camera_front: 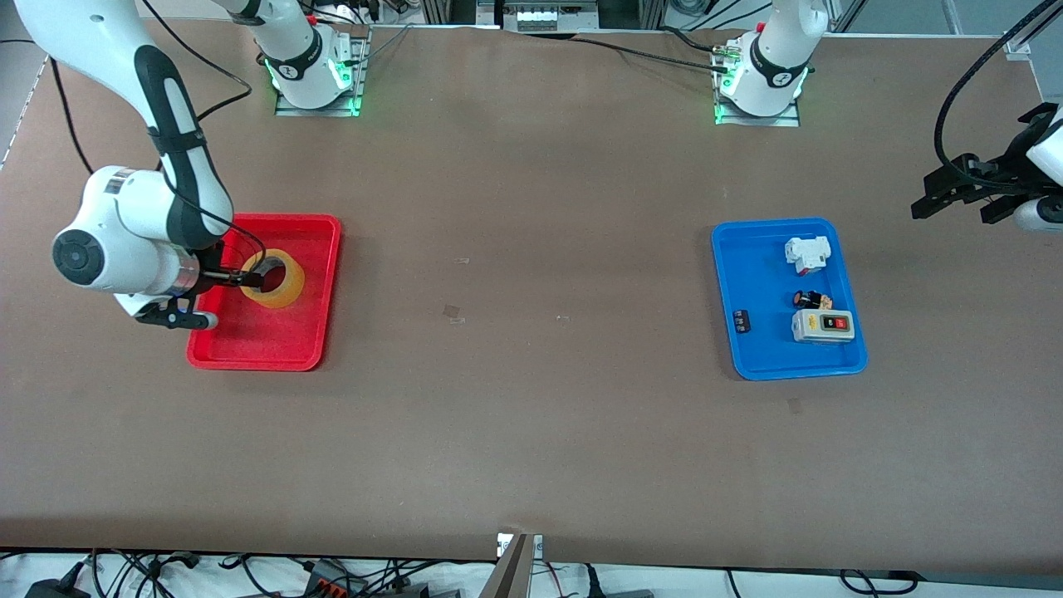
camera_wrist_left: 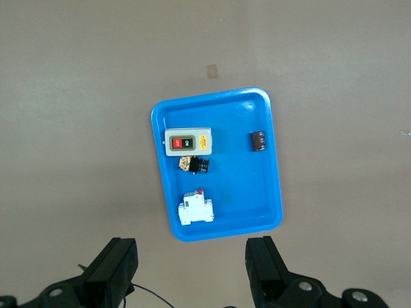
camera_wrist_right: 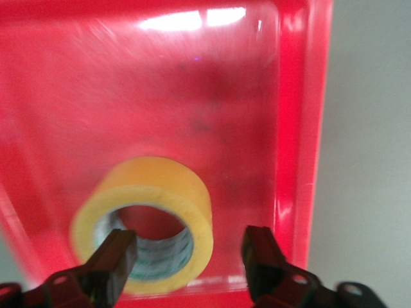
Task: Place and move tape with both arms
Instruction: 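Open the right gripper and raise it away from the tray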
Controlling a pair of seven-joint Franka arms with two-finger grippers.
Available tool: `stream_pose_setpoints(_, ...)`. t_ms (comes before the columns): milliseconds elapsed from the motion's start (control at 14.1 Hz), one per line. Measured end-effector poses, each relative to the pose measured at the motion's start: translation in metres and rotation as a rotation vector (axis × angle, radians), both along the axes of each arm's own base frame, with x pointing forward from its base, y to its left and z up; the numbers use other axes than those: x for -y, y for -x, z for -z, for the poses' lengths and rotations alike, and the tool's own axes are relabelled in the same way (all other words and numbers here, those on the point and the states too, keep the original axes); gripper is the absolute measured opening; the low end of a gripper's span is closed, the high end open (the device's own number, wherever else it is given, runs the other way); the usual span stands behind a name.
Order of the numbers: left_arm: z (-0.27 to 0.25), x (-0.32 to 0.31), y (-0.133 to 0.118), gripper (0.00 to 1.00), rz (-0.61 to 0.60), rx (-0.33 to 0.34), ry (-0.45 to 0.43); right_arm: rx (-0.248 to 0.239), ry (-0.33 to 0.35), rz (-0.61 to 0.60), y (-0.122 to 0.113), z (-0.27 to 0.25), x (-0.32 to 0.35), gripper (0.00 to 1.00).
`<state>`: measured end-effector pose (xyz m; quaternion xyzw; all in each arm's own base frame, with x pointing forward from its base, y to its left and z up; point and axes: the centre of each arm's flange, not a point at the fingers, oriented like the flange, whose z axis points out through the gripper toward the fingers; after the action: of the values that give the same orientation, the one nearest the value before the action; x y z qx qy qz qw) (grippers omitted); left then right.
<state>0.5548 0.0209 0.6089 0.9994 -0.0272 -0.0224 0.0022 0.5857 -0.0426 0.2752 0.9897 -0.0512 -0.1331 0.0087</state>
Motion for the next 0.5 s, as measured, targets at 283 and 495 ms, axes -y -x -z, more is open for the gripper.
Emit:
stream_pose_setpoints(283,0.000,0.000,0.000,1.00,0.000,0.000,0.000,0.059,-0.016,-0.025,-0.048,-0.132,-0.012,1.00)
stream_pose_setpoints(495,0.000,0.000,0.000,1.00,0.000,-0.001,0.000,0.157,-0.013,-0.044,-0.066,-0.209,-0.020,1.00)
